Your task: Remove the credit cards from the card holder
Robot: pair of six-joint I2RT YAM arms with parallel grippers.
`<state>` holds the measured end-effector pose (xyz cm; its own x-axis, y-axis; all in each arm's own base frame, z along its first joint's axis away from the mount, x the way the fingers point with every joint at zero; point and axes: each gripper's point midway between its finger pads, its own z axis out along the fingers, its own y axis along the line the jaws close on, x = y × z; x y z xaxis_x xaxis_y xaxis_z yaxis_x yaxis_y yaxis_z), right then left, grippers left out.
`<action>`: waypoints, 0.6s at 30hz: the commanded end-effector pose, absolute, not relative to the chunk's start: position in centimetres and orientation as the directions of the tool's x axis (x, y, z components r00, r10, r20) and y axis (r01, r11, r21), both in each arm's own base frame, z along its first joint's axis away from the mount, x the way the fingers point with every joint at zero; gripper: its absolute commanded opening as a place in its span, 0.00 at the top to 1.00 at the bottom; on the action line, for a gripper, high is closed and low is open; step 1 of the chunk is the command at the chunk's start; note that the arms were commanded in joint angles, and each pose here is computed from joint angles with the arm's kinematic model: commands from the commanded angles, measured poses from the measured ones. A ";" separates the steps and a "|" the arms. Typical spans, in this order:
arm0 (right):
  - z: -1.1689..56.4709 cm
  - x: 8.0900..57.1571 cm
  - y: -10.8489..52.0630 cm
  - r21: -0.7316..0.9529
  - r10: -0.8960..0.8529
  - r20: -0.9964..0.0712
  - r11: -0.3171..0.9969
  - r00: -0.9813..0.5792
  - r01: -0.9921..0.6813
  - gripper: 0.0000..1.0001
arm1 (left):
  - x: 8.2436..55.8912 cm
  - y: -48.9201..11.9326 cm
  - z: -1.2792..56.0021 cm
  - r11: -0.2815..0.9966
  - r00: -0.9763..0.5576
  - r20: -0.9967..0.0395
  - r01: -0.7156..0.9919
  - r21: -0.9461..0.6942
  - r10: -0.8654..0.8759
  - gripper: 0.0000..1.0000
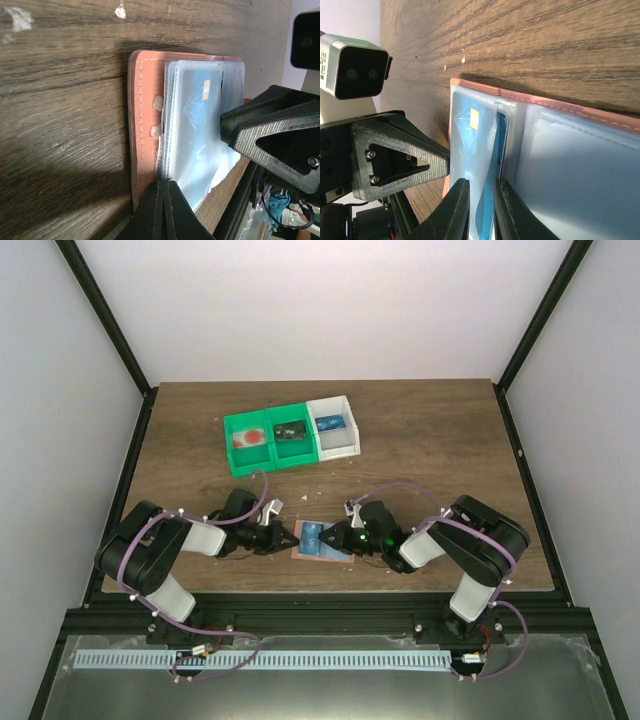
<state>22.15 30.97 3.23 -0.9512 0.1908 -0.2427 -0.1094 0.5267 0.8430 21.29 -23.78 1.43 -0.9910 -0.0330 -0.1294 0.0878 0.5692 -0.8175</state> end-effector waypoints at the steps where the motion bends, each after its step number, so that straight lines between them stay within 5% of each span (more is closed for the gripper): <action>1: 2.5 22.3 30.9 0.827 0.180 -0.245 0.552 -0.953 -0.108 0.83 | 19.8 -21.3 -3.1 0.713 -0.996 -0.051 -0.018 -0.701 -0.075 1.00; 18: 2.1 22.8 30.8 0.772 0.180 -0.283 0.625 -0.942 -0.112 0.78 | 19.8 -21.4 -3.2 0.712 -0.996 -0.046 -0.021 -0.702 -0.075 1.00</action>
